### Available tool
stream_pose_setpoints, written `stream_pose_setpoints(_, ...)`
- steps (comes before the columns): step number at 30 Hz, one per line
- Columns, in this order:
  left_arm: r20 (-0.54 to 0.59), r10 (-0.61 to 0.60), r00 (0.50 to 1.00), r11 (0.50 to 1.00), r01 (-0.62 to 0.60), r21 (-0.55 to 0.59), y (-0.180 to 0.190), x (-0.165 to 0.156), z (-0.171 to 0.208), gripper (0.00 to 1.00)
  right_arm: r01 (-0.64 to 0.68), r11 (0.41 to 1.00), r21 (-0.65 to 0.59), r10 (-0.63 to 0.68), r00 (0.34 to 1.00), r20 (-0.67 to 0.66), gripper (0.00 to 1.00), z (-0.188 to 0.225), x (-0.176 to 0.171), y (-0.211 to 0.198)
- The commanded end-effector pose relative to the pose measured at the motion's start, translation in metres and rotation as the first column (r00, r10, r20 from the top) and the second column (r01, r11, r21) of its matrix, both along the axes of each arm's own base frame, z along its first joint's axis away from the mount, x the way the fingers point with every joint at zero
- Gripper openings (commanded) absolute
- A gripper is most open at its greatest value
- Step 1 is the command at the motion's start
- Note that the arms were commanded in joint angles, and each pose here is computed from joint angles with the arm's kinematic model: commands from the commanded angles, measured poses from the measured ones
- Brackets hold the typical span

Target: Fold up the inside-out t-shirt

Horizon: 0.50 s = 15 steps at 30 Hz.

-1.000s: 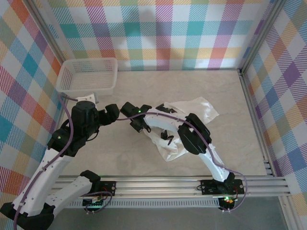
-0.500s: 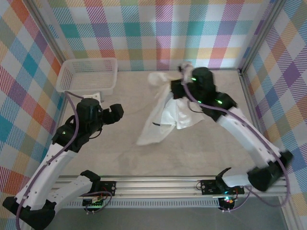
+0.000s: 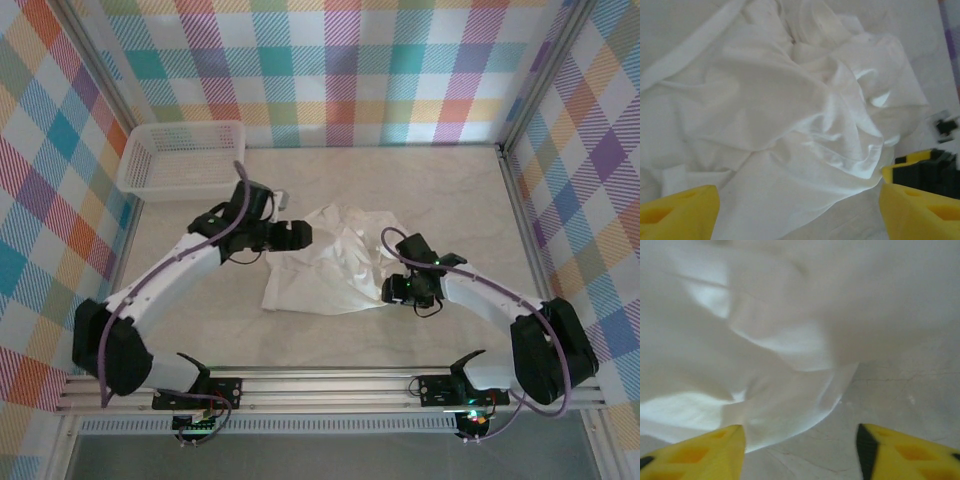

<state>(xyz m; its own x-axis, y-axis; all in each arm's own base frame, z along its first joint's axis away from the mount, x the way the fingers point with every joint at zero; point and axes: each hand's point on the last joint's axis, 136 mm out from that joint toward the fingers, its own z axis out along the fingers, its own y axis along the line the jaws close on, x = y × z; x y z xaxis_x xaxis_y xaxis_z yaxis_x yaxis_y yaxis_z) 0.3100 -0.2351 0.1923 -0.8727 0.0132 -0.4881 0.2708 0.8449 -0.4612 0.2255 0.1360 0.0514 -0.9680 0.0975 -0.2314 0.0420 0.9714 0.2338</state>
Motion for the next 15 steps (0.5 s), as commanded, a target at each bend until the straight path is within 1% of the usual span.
stream_pose_setpoints(1, 0.012, -0.107, 0.994, 0.994, 0.106, 0.030, -0.028, -0.001, -0.002, 0.83, 0.072, 0.997, 0.012, -0.073, 0.979, 0.189, 0.66, 0.052, 0.039, -0.005)
stream_pose_setpoints(3, -0.011, -0.124, 0.992, 0.991, 0.125, 0.054, -0.043, 0.004, -0.017, 0.83, 0.108, 0.994, 0.013, -0.108, 0.970, 0.218, 0.67, 0.059, 0.060, -0.012)
stream_pose_setpoints(5, -0.049, -0.140, 0.989, 0.986, 0.144, 0.081, -0.063, 0.007, -0.035, 0.83, 0.149, 0.989, 0.019, -0.150, 0.968, 0.203, 0.69, 0.057, 0.081, -0.018)
stream_pose_setpoints(8, -0.096, -0.146, 0.985, 0.983, 0.156, 0.099, -0.087, 0.016, -0.057, 0.83, 0.169, 0.986, 0.001, -0.167, 0.969, 0.183, 0.71, 0.040, 0.106, -0.022)
stream_pose_setpoints(11, -0.110, -0.151, 0.982, 0.979, 0.164, 0.121, -0.106, 0.025, -0.071, 0.83, 0.159, 0.987, -0.014, -0.154, 0.975, 0.160, 0.72, 0.020, 0.125, -0.019)
stream_pose_setpoints(12, -0.115, -0.156, 0.981, 0.976, 0.171, 0.137, -0.112, 0.029, -0.078, 0.83, 0.130, 0.991, 0.009, -0.130, 0.980, 0.151, 0.70, 0.015, 0.131, -0.011)
stream_pose_setpoints(13, -0.125, -0.159, 0.979, 0.972, 0.178, 0.156, -0.116, 0.031, -0.087, 0.83, 0.103, 0.994, 0.034, -0.107, 0.985, 0.135, 0.66, 0.010, 0.136, -0.002)
stream_pose_setpoints(14, -0.135, -0.155, 0.979, 0.969, 0.177, 0.169, -0.119, 0.034, -0.094, 0.83, 0.101, 0.994, 0.048, -0.106, 0.988, 0.109, 0.58, 0.006, 0.138, 0.002)
stream_pose_setpoints(15, -0.153, -0.161, 0.975, 0.965, 0.188, 0.181, -0.122, 0.036, -0.104, 0.79, 0.096, 0.993, 0.072, -0.103, 0.990, 0.094, 0.44, 0.004, 0.141, 0.007)
